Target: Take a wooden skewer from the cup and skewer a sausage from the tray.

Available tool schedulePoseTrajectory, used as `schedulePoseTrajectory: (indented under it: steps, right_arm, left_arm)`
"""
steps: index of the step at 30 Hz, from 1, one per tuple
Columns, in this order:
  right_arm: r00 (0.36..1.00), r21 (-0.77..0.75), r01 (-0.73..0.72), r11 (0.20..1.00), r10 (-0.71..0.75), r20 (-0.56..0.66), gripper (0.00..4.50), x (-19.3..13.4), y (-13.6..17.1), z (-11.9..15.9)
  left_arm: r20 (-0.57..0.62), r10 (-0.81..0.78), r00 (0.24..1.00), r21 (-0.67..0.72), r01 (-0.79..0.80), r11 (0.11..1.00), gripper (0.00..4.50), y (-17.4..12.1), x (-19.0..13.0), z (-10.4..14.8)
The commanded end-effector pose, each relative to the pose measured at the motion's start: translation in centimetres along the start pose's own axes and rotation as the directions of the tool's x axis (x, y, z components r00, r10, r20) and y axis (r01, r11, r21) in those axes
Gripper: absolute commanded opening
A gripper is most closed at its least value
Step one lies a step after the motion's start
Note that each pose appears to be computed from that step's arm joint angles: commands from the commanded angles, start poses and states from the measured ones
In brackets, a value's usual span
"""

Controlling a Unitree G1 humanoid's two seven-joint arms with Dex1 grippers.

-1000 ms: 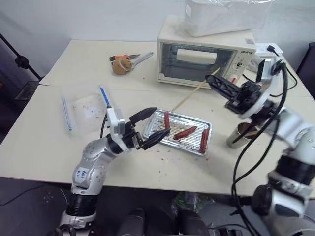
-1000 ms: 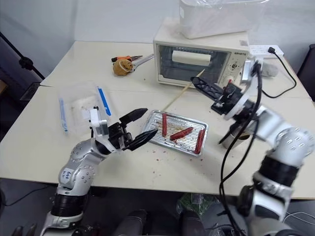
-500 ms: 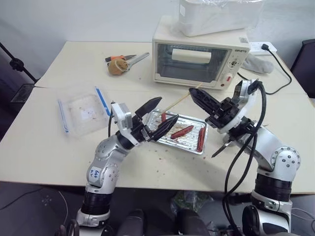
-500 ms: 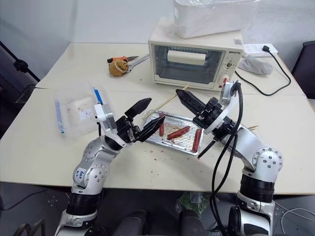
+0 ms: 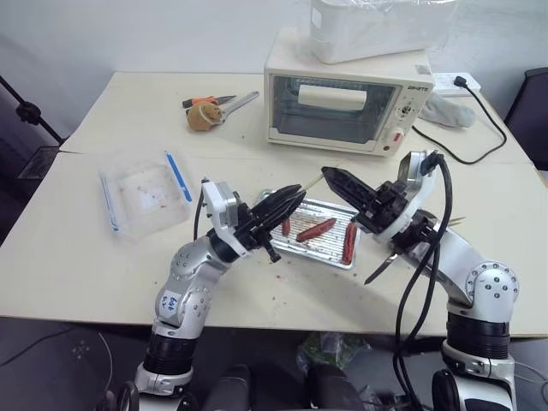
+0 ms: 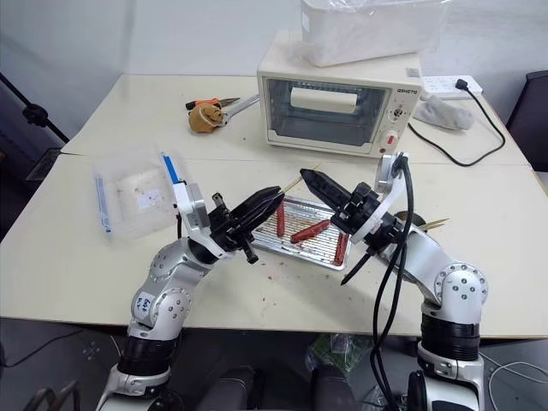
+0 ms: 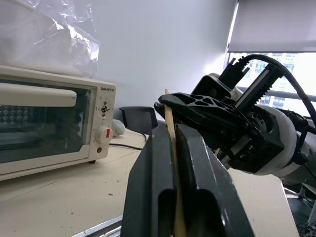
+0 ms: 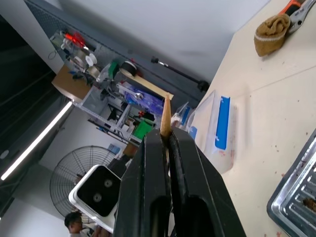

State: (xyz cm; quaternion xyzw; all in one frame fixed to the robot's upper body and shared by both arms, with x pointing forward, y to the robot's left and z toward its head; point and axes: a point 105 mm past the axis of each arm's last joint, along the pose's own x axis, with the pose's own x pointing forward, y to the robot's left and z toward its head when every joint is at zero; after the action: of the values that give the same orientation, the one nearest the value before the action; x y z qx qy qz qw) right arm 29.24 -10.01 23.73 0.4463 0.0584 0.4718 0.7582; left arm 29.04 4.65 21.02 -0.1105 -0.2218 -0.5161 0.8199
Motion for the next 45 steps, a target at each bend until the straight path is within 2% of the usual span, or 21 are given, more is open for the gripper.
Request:
schedulePoseTrajectory:
  steps: [1, 3, 4, 6, 9, 11, 15, 18, 23, 26, 30, 34, 38, 41, 45]
  right_arm:
    - [0.999, -0.038, -0.021, 0.999, 0.019, -0.048, 0.00, -0.5, 0.6, -0.9]
    - [0.999, -0.038, -0.030, 0.999, 0.028, -0.039, 0.00, -0.8, 0.7, -0.8]
    - [0.999, -0.058, -0.036, 0.998, 0.034, -0.033, 0.39, -0.9, 0.8, -0.6]
    - [0.998, -0.123, -0.047, 0.991, 0.042, -0.043, 0.71, -1.1, 1.1, -0.4]
    - [0.999, -0.265, -0.023, 0.964, 0.009, -0.053, 1.69, -2.1, 1.1, 0.0]
    - [0.994, -0.352, -0.007, 0.936, -0.032, -0.105, 2.48, -3.4, 1.0, -0.5]
    - [0.941, -0.415, 0.019, 0.910, -0.156, -0.300, 3.75, -7.3, 0.1, -3.5]
    - [0.887, -0.495, 0.106, 0.862, -0.308, -0.345, 3.75, -10.1, -1.5, -5.0]
    - [0.868, -0.628, 0.224, 0.745, -0.445, -0.218, 3.75, -13.0, -3.7, -5.4]
    - [0.870, -0.696, 0.222, 0.683, -0.460, -0.174, 3.75, -13.4, -4.5, -5.5]
    - [0.884, -0.747, 0.244, 0.618, -0.458, -0.090, 3.75, -12.1, -5.4, -4.4]
    - [0.854, -0.846, 0.247, 0.472, -0.519, -0.040, 2.49, -11.5, -6.8, -3.1]
    - [0.817, -0.942, 0.201, 0.268, -0.576, 0.010, 1.01, -10.8, -8.1, -2.3]
    - [0.808, -0.962, 0.170, 0.214, -0.589, 0.012, 0.09, -10.4, -8.8, -2.5]
    - [0.799, -0.965, 0.169, 0.200, -0.601, 0.016, 0.04, -9.9, -9.8, -2.8]
  left_arm:
    - [0.033, -0.013, 0.999, 0.045, 0.012, 0.999, 0.05, -0.3, 0.2, 1.2]
    - [0.030, -0.006, 1.000, 0.049, 0.004, 0.999, 0.05, -0.1, 0.1, 1.3]
    - [0.029, 0.001, 1.000, 0.052, -0.003, 0.999, 0.00, 0.1, 0.1, 1.4]
    - [0.024, 0.012, 1.000, 0.063, -0.013, 0.998, 0.00, 0.5, -0.2, 1.6]
    - [0.008, 0.040, 0.999, 0.096, -0.041, 0.995, 0.00, 1.6, -1.1, 2.1]
    - [-0.008, 0.066, 0.998, 0.120, -0.065, 0.991, 0.00, 2.5, -2.0, 2.6]
    - [-0.073, 0.109, 0.991, 0.153, -0.097, 0.983, 0.00, 4.0, -4.5, 3.1]
    - [-0.141, 0.125, 0.982, 0.168, -0.100, 0.981, 0.00, 4.6, -6.3, 3.5]
    - [-0.301, 0.082, 0.950, 0.139, -0.041, 0.989, 0.00, 4.2, -9.5, 3.3]
    - [-0.368, 0.098, 0.925, 0.084, -0.072, 0.994, 0.00, 4.5, -11.5, 2.5]
    - [-0.386, 0.093, 0.918, 0.073, -0.070, 0.995, 0.00, 4.5, -11.9, 2.1]
    - [-0.388, 0.098, 0.916, 0.070, -0.077, 0.995, 0.00, 4.3, -12.0, 1.6]
    - [-0.381, 0.106, 0.919, 0.072, -0.084, 0.994, 0.00, 3.9, -11.9, 1.3]
    - [-0.363, 0.121, 0.924, 0.079, -0.098, 0.992, 0.00, 3.9, -11.7, 1.2]
    - [-0.355, 0.118, 0.928, 0.076, -0.097, 0.992, 0.00, 3.4, -11.3, 0.8]
